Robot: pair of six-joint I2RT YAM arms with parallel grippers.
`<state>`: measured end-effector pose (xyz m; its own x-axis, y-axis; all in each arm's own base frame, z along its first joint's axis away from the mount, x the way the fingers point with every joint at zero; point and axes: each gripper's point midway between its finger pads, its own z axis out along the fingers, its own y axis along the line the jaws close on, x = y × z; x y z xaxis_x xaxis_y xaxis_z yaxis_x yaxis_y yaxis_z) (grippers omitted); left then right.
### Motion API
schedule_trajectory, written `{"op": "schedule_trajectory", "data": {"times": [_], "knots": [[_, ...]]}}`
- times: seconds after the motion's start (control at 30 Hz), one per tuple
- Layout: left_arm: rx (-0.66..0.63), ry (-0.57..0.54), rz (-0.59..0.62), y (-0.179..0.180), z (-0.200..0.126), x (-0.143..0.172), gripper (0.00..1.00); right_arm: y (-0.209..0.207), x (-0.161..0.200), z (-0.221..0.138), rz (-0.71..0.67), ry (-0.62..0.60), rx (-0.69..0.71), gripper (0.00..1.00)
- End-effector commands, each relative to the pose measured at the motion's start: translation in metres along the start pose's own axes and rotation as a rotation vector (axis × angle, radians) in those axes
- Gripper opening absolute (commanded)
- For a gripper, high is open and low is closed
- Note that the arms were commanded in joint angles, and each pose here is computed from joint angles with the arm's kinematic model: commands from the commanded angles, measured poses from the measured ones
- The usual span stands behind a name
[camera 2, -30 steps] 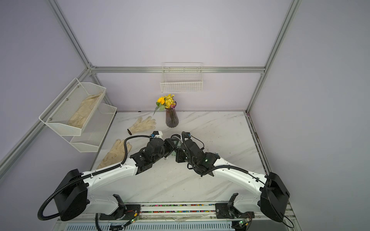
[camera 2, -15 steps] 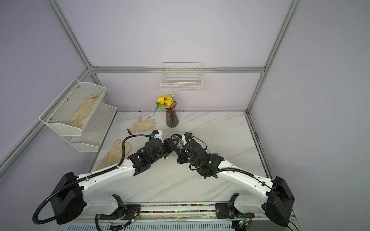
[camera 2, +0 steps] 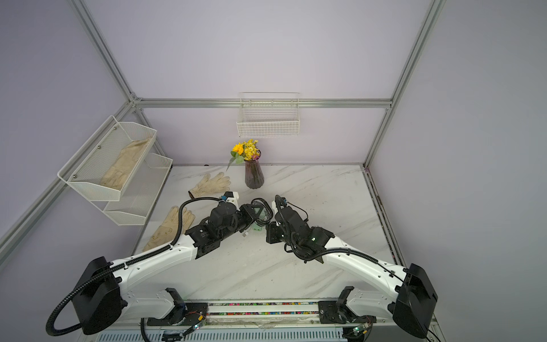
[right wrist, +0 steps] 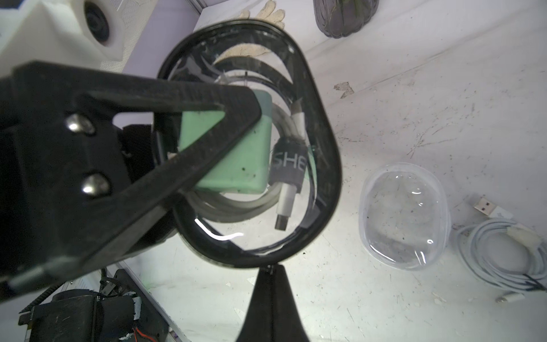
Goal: Pack away charging kits
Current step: Zip the zipper on the storage bag.
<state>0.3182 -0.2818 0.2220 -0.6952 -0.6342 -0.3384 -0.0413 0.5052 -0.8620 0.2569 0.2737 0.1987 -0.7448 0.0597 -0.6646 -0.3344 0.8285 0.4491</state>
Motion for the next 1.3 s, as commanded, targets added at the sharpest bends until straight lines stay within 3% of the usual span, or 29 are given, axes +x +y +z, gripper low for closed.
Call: {"op": "schedule_trajectory", "data": {"times": [0.0, 0.3, 0.57, 1.0, 1.1, 1.27], "knots": [[0.094, -0.020, 0.034, -0.026, -0.016, -0.020, 0.16, -0.025, 0.007, -0.007, -0.045, 0.039, 0.097, 0.00], [0.159, 0.189, 0.111, -0.021, -0.024, -0.009, 0.08, -0.027, -0.011, -0.014, -0.139, 0.038, 0.084, 0.00], [0.202, 0.340, 0.166, -0.006, -0.043, 0.000, 0.07, -0.016, -0.030, -0.020, -0.242, 0.007, 0.072, 0.00], [0.353, 0.460, 0.279, -0.010, -0.059, 0.013, 0.08, -0.003, -0.055, -0.031, -0.405, -0.027, 0.081, 0.00], [0.347, 0.458, 0.286, -0.005, -0.060, 0.014, 0.05, 0.017, -0.058, -0.040, -0.460, -0.039, -0.017, 0.00], [0.385, 0.411, 0.262, -0.007, -0.065, 0.004, 0.02, 0.017, -0.043, -0.036, -0.495, 0.035, -0.030, 0.00]]}}
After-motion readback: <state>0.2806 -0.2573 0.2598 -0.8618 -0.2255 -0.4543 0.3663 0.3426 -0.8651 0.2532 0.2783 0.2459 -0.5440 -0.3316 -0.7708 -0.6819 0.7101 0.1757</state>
